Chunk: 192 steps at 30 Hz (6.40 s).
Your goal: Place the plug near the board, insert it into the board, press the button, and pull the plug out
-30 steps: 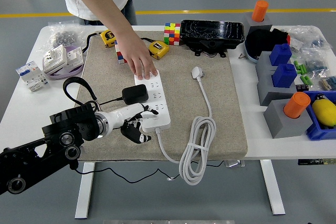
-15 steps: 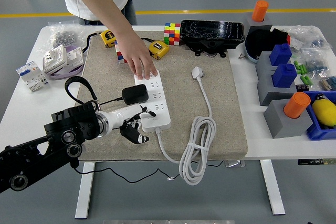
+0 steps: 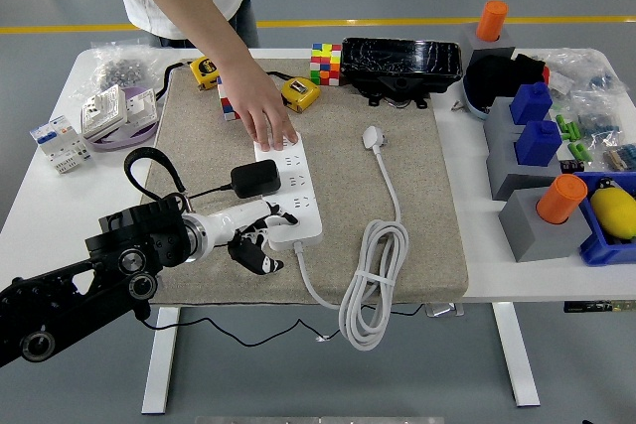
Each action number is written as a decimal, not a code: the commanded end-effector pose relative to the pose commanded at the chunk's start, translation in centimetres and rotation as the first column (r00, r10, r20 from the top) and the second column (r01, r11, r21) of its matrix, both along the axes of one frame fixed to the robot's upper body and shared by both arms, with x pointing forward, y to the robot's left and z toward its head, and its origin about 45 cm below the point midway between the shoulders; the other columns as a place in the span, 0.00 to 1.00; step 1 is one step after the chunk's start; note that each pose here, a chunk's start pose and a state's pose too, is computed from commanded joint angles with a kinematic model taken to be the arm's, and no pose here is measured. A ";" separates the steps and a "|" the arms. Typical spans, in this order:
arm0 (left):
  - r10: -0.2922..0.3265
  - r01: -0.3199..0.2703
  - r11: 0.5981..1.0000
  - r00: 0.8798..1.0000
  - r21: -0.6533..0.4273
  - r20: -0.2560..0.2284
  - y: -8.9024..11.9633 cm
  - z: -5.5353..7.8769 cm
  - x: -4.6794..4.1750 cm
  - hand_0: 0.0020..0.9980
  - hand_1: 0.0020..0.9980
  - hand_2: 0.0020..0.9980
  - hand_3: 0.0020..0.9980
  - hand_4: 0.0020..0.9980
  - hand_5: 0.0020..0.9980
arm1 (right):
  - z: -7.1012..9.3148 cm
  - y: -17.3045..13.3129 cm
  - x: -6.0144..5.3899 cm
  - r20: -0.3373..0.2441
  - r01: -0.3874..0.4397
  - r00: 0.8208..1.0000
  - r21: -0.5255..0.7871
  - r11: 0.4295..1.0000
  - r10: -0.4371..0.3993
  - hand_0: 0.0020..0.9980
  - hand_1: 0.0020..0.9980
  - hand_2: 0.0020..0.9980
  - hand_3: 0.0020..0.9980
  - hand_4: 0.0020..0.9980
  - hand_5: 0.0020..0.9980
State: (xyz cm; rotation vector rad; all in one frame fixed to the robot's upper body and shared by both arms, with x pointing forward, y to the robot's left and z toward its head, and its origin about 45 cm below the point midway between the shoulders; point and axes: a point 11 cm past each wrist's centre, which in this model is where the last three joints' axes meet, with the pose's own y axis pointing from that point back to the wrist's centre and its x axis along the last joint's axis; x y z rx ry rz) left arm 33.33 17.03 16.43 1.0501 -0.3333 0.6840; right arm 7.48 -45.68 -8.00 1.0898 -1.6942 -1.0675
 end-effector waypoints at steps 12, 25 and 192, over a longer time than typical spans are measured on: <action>0.005 -0.005 1.000 1.000 0.010 -0.007 0.1 -0.3 0.00 0.07 0.07 0.13 0.87 0.73 0.00 | 0.0 0.1 0.1 0.001 -0.001 1.000 0.001 1.000 0.001 0.68 0.69 0.70 0.60 0.94 0.53; -0.001 0.001 1.000 1.000 0.001 -0.007 -0.1 -0.3 -0.15 0.07 0.07 0.13 0.86 0.73 0.00 | 0.0 0.0 0.1 0.001 -0.001 1.000 0.000 1.000 0.001 0.68 0.69 0.70 0.60 0.94 0.53; 0.056 -0.059 0.993 0.998 -0.099 -0.033 0.4 -0.9 -0.63 0.07 0.06 0.15 0.84 0.62 0.00 | 0.0 0.0 -0.3 -0.003 0.002 1.000 0.000 1.000 -0.002 0.68 0.69 0.70 0.60 0.94 0.53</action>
